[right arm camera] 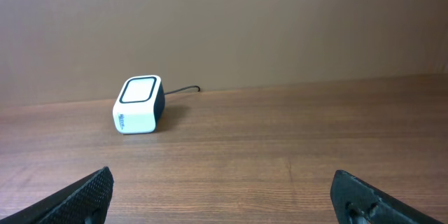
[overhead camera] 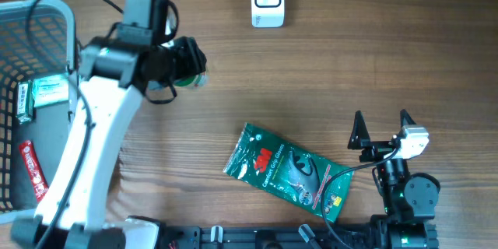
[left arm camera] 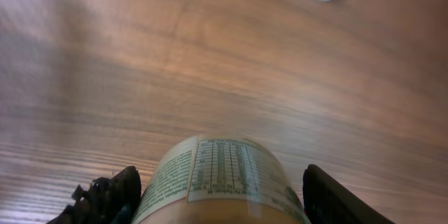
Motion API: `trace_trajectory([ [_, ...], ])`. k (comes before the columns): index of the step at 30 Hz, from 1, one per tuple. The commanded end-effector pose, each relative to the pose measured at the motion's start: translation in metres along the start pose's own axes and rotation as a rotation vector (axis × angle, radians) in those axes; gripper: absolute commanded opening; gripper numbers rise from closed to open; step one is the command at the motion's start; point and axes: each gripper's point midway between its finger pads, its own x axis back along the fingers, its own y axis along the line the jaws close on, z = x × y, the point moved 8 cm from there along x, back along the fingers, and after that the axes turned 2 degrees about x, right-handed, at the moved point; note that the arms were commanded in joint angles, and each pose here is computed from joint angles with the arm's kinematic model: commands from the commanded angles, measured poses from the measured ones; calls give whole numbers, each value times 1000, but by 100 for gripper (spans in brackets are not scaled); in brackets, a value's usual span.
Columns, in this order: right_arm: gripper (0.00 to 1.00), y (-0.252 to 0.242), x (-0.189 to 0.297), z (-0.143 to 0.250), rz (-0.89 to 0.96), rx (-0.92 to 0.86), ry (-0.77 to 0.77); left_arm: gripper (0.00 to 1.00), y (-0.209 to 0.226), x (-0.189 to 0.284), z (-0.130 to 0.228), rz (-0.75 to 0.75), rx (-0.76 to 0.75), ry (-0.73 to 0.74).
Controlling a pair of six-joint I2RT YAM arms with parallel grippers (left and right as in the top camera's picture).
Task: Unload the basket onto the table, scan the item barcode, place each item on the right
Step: 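Carry the jar out and set it on the table beside the bag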
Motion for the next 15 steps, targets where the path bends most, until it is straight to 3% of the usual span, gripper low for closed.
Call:
trace_trajectory([
  [1, 100, 0, 0, -1, 6, -3, -8, 59, 3, -59, 13, -96, 45, 98],
  [8, 100, 0, 0, -1, 6, -3, -8, 59, 11, -170, 79, -179, 40, 240],
  [13, 100, 0, 0, -1, 6, -3, -8, 60, 18, -184, 91, -237, 16, 196],
  [14, 100, 0, 0, -1, 6, -3, -8, 64, 17, -183, 91, -237, 15, 199],
  [15, 99, 0, 0, -1, 6, -3, -8, 83, 14, -178, 88, -233, 13, 195],
])
